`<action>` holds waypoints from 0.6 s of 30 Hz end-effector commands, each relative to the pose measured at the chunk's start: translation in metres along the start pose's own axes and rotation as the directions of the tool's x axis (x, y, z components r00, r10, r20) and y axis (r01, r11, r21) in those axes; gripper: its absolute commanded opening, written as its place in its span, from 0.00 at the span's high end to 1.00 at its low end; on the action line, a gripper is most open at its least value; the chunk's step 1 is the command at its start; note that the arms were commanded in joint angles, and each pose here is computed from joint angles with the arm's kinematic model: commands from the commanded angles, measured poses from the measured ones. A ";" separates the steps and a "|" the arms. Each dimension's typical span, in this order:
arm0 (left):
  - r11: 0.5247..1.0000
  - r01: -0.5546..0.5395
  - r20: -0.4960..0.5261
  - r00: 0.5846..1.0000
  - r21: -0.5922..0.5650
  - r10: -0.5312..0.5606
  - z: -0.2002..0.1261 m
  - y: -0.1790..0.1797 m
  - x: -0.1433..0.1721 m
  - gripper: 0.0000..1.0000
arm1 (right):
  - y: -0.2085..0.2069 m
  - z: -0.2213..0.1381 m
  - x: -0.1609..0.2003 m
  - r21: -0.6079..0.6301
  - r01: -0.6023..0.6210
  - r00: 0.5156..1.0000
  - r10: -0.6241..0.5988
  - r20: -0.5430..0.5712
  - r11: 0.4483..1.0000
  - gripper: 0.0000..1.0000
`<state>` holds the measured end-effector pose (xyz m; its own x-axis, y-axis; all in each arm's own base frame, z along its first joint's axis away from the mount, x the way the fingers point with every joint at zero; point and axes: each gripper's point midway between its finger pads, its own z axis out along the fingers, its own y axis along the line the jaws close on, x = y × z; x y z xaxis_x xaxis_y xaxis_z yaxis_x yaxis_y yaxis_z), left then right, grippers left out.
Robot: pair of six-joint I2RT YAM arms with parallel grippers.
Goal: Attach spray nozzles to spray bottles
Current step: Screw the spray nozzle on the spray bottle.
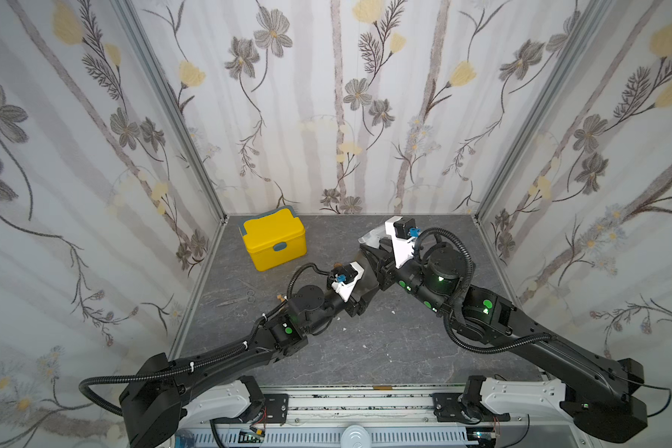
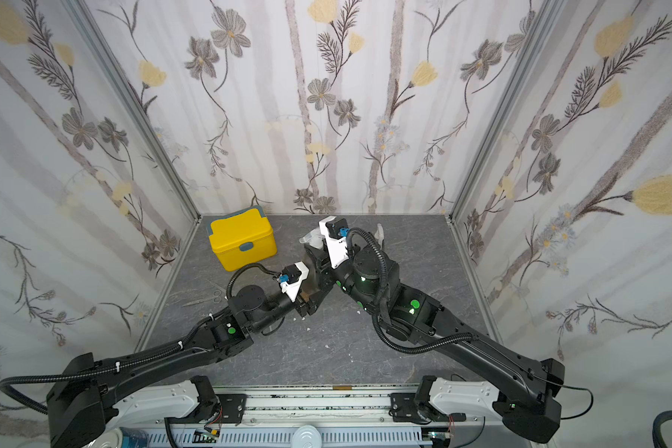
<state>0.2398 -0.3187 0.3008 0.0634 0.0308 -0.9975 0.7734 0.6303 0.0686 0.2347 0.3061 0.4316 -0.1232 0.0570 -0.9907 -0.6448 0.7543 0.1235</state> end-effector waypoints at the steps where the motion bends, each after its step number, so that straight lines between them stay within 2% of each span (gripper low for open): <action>1: 0.999 0.013 0.122 0.992 -0.030 -0.009 -0.002 0.007 -0.033 0.33 | -0.007 0.001 0.011 0.083 -0.001 0.999 0.005 -0.049 0.997 0.71; 5: 0.999 0.010 0.122 0.992 -0.032 -0.006 -0.003 0.007 -0.033 0.33 | 0.001 -0.004 0.007 0.039 -0.016 0.997 0.019 -0.070 0.999 0.62; 18: 0.999 0.003 0.124 0.992 -0.052 0.004 -0.003 0.010 -0.033 0.33 | 0.016 -0.023 0.015 0.023 -0.001 0.988 0.005 -0.155 1.000 0.54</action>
<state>0.2429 -0.3150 0.3092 0.0872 0.0108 -0.9961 0.7543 0.6524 0.0731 0.2118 0.3051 0.4347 -0.2001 0.0081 -0.9797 -0.6220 0.7716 0.1334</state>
